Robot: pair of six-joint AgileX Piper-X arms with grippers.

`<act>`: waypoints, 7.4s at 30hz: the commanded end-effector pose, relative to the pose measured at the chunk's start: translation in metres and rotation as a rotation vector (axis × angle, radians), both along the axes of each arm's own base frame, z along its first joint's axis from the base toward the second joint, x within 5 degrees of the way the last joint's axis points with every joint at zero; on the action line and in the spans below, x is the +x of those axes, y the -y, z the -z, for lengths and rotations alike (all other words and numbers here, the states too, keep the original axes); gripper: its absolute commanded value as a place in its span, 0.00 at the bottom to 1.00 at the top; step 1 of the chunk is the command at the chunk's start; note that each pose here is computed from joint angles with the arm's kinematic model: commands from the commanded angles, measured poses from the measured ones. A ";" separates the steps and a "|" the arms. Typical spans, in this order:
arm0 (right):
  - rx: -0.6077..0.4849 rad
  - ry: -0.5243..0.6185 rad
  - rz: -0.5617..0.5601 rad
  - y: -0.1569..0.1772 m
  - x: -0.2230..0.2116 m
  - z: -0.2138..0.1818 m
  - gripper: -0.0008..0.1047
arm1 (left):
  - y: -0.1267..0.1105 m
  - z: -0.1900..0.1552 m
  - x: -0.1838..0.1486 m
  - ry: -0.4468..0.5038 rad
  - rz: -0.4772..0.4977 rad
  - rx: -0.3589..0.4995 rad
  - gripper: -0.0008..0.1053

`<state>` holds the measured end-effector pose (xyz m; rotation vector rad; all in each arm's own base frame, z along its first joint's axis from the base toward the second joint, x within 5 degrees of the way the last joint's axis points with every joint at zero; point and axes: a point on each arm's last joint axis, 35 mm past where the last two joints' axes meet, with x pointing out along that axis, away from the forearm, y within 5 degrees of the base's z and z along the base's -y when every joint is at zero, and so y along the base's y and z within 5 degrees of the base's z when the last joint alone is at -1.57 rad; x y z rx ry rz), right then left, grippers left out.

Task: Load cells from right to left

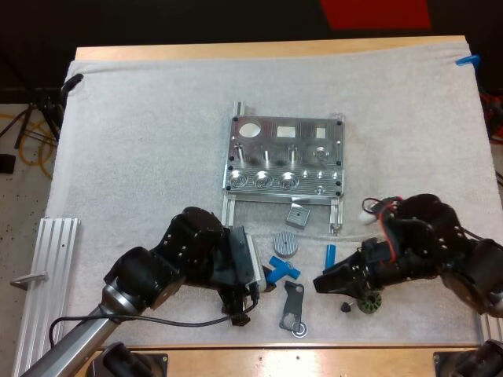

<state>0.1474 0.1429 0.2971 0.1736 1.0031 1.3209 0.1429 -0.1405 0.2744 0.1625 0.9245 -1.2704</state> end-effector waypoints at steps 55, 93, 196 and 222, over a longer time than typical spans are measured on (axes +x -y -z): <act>0.054 -0.218 -0.014 -0.066 0.024 0.030 0.43 | -0.004 0.005 -0.008 0.114 0.193 0.021 0.11; 0.031 -0.198 -0.046 -0.064 0.022 0.034 0.12 | -0.002 0.004 -0.005 0.131 0.158 0.014 0.21; -1.163 0.808 -0.402 -0.081 0.169 0.032 0.12 | -0.050 -0.084 0.004 0.277 -0.765 0.023 0.66; -1.181 0.789 -0.456 -0.083 0.173 0.046 0.12 | -0.050 -0.084 0.004 0.277 -0.765 0.023 0.66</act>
